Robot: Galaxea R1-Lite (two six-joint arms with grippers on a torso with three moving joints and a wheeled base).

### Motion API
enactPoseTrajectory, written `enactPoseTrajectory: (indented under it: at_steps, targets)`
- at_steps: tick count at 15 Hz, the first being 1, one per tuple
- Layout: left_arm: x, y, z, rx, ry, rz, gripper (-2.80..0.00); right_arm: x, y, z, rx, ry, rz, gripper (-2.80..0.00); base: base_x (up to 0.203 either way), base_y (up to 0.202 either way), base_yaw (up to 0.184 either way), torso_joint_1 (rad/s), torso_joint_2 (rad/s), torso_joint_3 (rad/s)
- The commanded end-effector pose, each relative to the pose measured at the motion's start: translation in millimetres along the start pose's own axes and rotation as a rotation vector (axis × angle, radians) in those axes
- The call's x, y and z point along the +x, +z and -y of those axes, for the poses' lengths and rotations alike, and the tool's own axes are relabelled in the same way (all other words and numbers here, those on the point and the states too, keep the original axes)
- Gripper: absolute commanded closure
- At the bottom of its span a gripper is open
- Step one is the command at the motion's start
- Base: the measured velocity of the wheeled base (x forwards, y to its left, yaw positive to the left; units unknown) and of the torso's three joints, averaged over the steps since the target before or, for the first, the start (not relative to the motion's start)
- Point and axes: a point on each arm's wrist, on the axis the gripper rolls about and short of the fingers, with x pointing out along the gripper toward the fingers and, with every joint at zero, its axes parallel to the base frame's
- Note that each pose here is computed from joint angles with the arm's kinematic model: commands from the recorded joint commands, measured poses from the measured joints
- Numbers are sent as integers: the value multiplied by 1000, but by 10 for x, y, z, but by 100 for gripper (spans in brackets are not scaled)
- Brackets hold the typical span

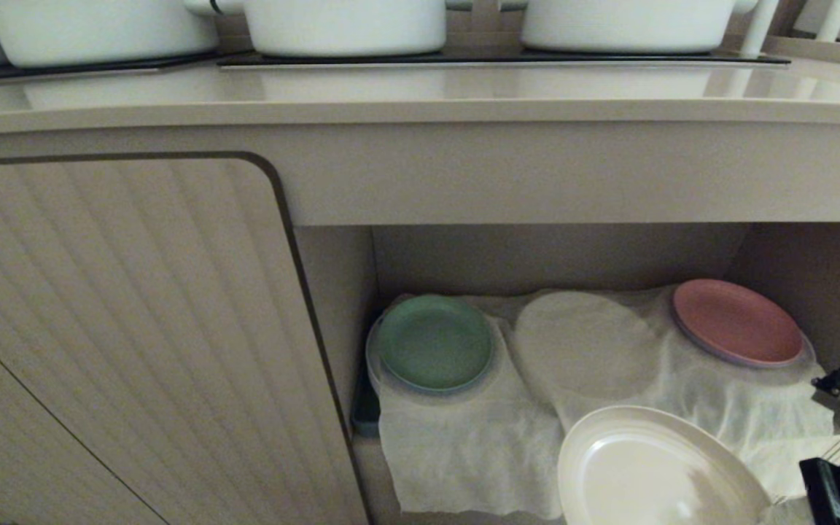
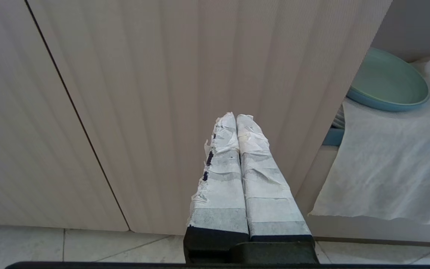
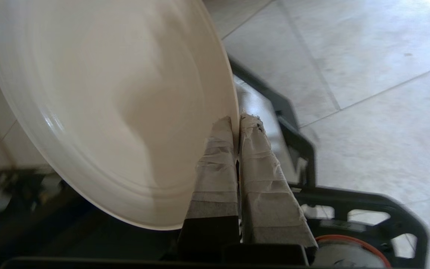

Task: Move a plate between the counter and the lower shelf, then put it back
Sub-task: Put the plate in the cupboard

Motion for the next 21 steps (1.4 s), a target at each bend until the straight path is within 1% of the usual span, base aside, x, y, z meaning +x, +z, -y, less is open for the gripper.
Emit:
enactPoseTrajectory:
  at_steps: [1,3,7,9,12,18,20,21]
  targets:
    - [0,1,0,-1,0,1,0,157,142,49,37,-53,-43,0,0,0,0,0,0,0]
    - [0,1,0,-1,0,1,0,234,272,60,57,-58,-23,0,0,0,0,0,0,0]
    - [0,1,0,-1,0,1,0,447,641,31,161,-53,-16,0,0,0,0,0,0,0]
    - [0,1,0,-1,0,1,0,576,786,22,178,-48,-22,0,0,0,0,0,0,0]
    - [0,1,0,-1,0,1,0,768,1010,1,205,-24,29,0,0,0,0,0,0,0]
    - [0,1,0,-1,0,1,0,1076,1397,-39,277,-8,61,0,0,0,0,0,0,0]
    - [0,1,0,-1,0,1,0,1145,1573,-65,305,13,109,0,0,0,0,0,0,0]
    - [0,1,0,-1,0,1,0,1160,1668,-88,337,26,131,0,0,0,0,0,0,0]
